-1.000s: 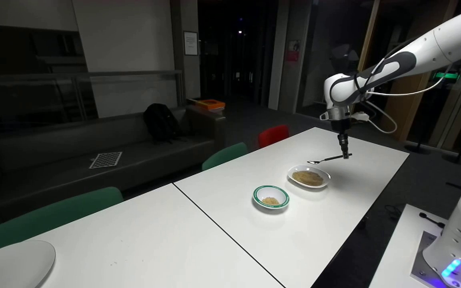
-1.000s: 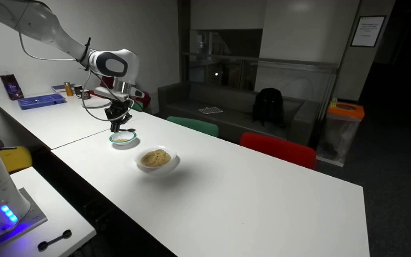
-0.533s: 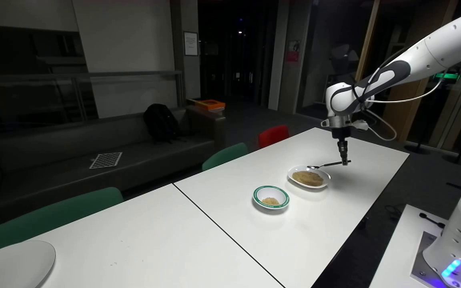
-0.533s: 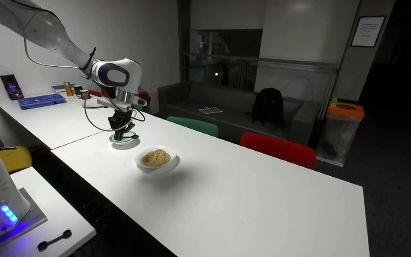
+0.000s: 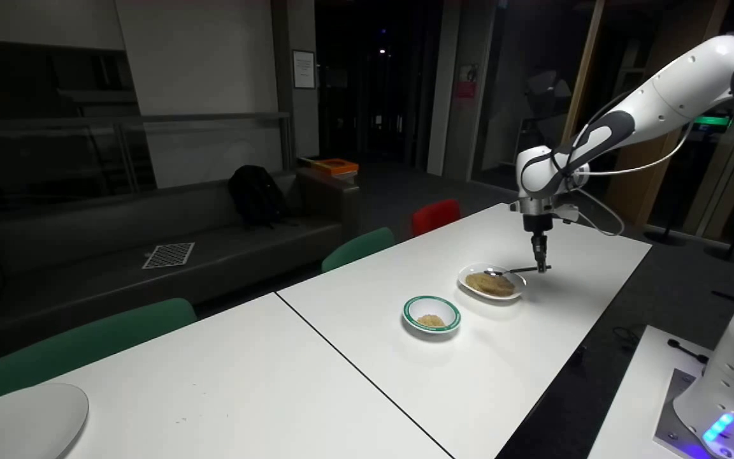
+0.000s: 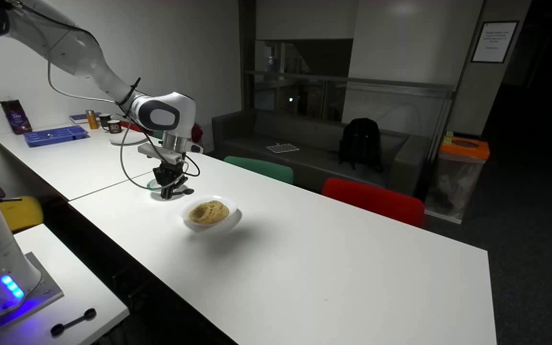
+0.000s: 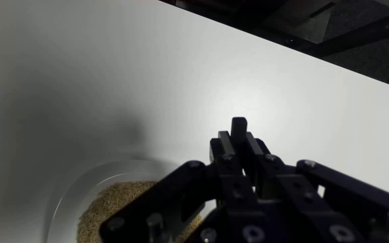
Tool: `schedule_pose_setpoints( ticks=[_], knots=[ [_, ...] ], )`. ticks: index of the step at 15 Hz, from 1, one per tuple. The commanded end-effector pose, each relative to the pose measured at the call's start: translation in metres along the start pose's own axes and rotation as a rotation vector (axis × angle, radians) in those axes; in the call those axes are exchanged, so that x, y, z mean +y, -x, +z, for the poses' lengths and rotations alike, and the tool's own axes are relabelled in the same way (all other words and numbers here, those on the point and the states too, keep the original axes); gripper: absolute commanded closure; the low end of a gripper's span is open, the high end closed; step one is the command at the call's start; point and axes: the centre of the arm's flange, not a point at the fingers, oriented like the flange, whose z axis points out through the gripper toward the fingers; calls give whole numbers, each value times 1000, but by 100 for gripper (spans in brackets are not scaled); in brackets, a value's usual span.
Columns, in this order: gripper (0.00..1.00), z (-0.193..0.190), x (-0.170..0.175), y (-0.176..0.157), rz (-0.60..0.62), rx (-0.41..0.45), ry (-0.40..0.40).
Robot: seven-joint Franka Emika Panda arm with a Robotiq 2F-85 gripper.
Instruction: Spoon some contents from the white bowl into the green bowl twice
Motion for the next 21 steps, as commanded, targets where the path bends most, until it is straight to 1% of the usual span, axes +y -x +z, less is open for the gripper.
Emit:
schedule_pose_setpoints(
  ticks=[1, 6, 11, 14, 21],
  knots=[
    [97, 14, 20, -1, -8, 33, -12],
    [97, 30, 37, 1, -4, 37, -8],
    [97, 35, 44, 0, -24, 95, 40],
    [97, 38, 46, -4, -34, 112, 64],
    [97, 55, 52, -10, -36, 81, 62]
  ],
)
